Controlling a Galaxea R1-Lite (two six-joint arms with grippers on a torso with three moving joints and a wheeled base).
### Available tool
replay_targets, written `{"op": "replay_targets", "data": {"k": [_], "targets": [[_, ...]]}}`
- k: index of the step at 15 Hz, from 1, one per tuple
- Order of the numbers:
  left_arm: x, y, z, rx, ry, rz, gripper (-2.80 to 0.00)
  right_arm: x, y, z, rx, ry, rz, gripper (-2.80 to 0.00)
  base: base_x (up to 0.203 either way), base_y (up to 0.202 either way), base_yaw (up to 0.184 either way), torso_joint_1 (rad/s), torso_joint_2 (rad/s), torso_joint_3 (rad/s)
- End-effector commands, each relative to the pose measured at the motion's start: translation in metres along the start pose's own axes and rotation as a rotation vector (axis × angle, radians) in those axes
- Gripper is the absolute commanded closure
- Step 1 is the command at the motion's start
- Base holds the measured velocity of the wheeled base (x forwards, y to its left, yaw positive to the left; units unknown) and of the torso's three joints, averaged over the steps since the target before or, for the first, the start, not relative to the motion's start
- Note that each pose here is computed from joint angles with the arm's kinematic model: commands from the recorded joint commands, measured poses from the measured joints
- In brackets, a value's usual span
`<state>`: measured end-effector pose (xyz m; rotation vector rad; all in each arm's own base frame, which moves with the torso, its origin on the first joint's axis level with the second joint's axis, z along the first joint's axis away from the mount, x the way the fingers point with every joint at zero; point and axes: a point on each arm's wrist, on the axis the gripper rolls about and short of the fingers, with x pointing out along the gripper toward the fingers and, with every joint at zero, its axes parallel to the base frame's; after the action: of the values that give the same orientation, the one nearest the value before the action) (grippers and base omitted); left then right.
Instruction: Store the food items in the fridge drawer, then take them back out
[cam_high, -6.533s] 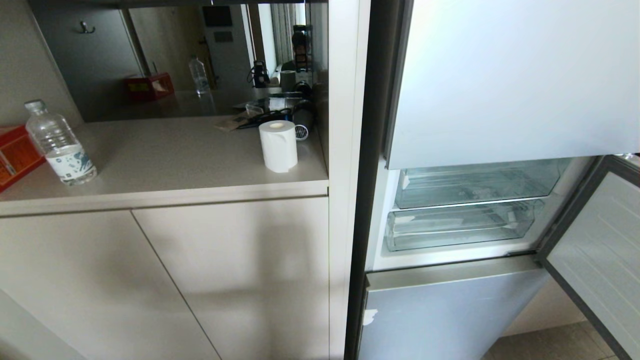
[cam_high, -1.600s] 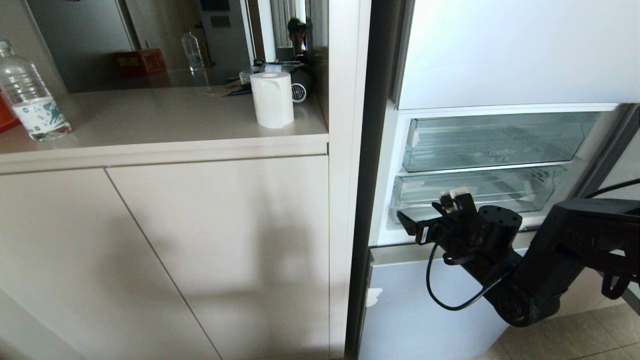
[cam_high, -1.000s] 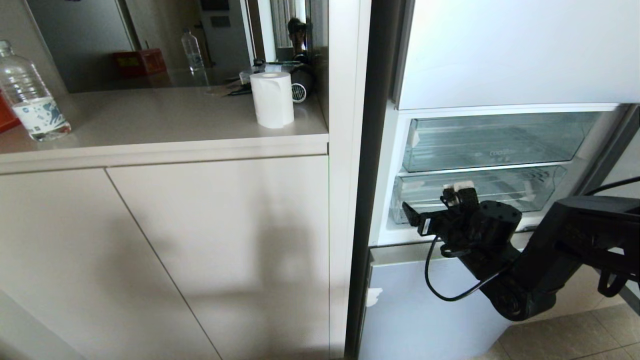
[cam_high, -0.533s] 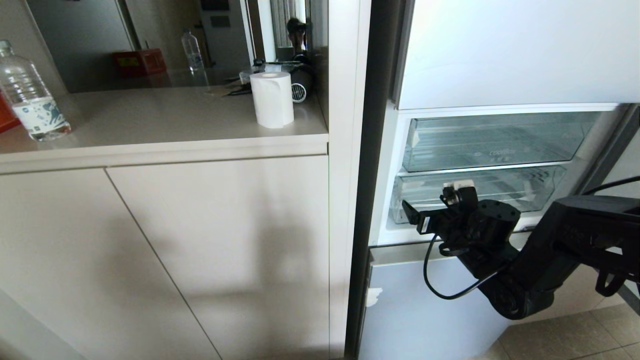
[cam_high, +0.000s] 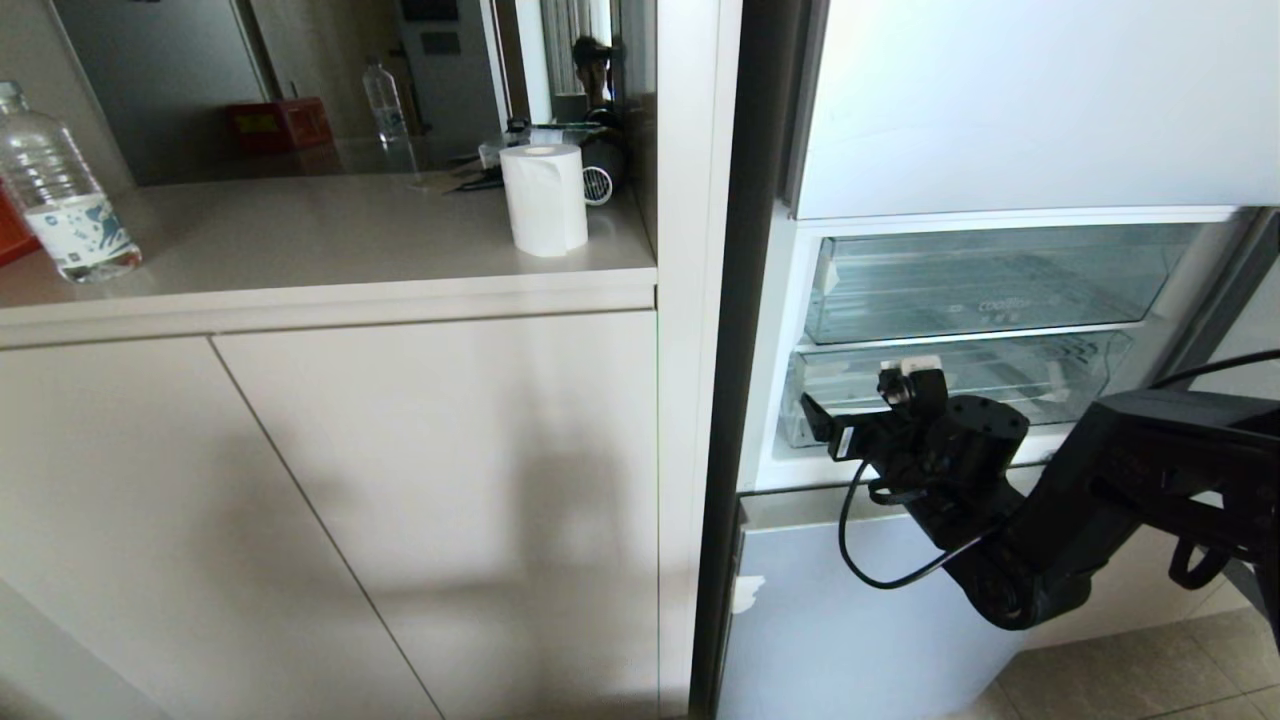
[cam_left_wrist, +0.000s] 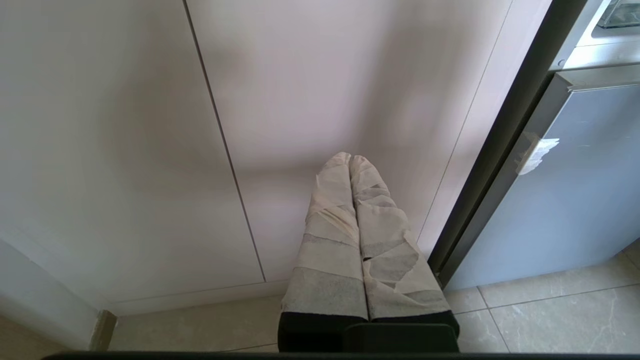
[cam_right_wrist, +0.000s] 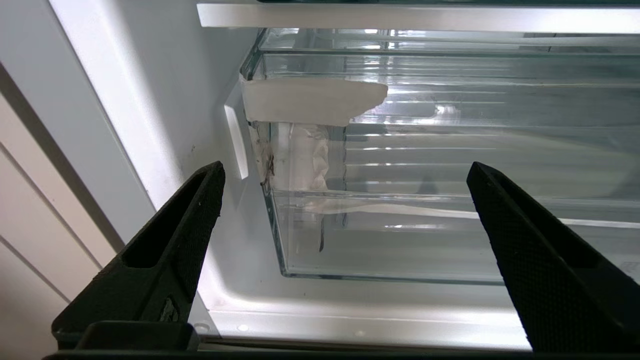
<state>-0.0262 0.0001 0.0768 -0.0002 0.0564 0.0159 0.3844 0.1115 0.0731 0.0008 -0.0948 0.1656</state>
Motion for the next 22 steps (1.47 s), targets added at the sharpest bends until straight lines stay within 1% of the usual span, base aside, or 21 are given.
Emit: {"op": "replay_targets", "data": {"k": [1, 16, 17, 22], "targets": [[0.0, 0.0, 0.0, 0.0, 0.002, 0.001, 0.0, 0.007, 0.001, -0.002, 0.002, -0.021, 0.0, -2.8, 0.0, 0.0, 0.0, 0.0, 0.0, 0.0], [0.0, 0.0, 0.0, 0.0, 0.001, 0.001, 0.0, 0.022, 0.013, -0.014, 0.011, -0.032, 0.024, -2.8, 0.0, 0.0, 0.0, 0.0, 0.0, 0.0], [0.0, 0.0, 0.0, 0.0, 0.002, 0.001, 0.0, 0.022, 0.013, -0.013, 0.01, -0.033, 0.025, 0.0, 0.0, 0.0, 0.0, 0.0, 0.0, 0.0], [0.0, 0.0, 0.0, 0.0, 0.002, 0.001, 0.0, 0.024, 0.029, -0.008, 0.018, -0.057, 0.059, 0.0, 0.0, 0.0, 0.0, 0.0, 0.0, 0.0]]}}
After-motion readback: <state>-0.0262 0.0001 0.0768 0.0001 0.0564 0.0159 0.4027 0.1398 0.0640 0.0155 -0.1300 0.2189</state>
